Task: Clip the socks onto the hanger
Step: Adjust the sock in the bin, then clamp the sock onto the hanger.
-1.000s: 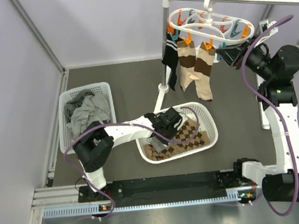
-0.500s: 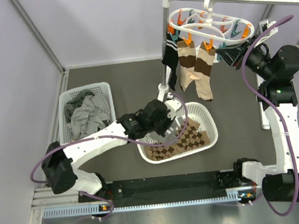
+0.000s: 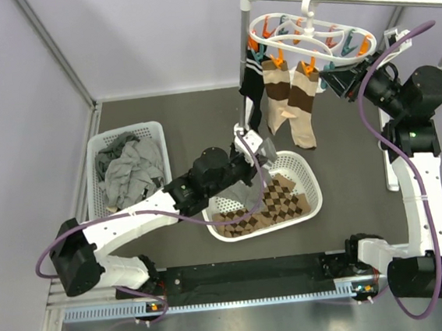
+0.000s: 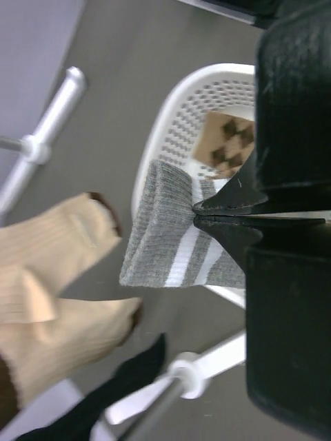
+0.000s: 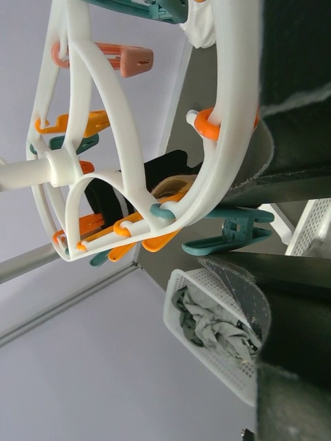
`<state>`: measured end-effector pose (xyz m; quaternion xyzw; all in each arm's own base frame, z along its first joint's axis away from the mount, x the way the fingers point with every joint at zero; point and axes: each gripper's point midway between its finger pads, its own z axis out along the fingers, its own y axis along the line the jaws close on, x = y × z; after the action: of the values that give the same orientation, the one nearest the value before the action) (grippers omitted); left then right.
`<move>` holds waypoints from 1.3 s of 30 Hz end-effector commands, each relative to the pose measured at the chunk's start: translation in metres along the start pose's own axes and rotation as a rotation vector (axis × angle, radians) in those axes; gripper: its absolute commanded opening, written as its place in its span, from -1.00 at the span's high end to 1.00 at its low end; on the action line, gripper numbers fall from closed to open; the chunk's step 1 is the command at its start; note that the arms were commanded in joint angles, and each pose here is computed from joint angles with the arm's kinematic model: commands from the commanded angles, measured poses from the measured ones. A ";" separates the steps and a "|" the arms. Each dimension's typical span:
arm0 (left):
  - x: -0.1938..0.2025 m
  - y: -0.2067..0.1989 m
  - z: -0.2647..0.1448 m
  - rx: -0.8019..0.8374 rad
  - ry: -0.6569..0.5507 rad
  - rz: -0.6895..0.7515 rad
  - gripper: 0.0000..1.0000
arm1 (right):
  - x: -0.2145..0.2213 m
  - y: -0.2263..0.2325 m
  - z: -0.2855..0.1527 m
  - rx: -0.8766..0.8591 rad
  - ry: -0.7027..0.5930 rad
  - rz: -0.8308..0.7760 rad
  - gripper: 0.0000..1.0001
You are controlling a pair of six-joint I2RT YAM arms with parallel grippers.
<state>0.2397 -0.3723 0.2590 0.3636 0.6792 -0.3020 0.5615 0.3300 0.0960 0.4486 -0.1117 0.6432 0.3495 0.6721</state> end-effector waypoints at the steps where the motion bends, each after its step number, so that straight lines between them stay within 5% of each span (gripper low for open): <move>1: -0.081 -0.006 0.020 0.041 -0.292 0.065 1.00 | -0.030 0.015 -0.003 -0.024 -0.059 -0.051 1.00; 16: -0.164 -0.004 0.077 0.008 -0.587 0.161 1.00 | -0.033 0.010 -0.001 0.003 -0.050 -0.044 1.00; 39: -0.195 -0.008 0.094 0.022 -0.667 0.128 1.00 | -0.023 0.004 0.001 0.004 -0.028 -0.024 1.00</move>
<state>0.3089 -0.4880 0.3896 0.3201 0.4760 -0.3557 0.7379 0.3332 0.0938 0.4534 -0.1008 0.6520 0.3470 0.6665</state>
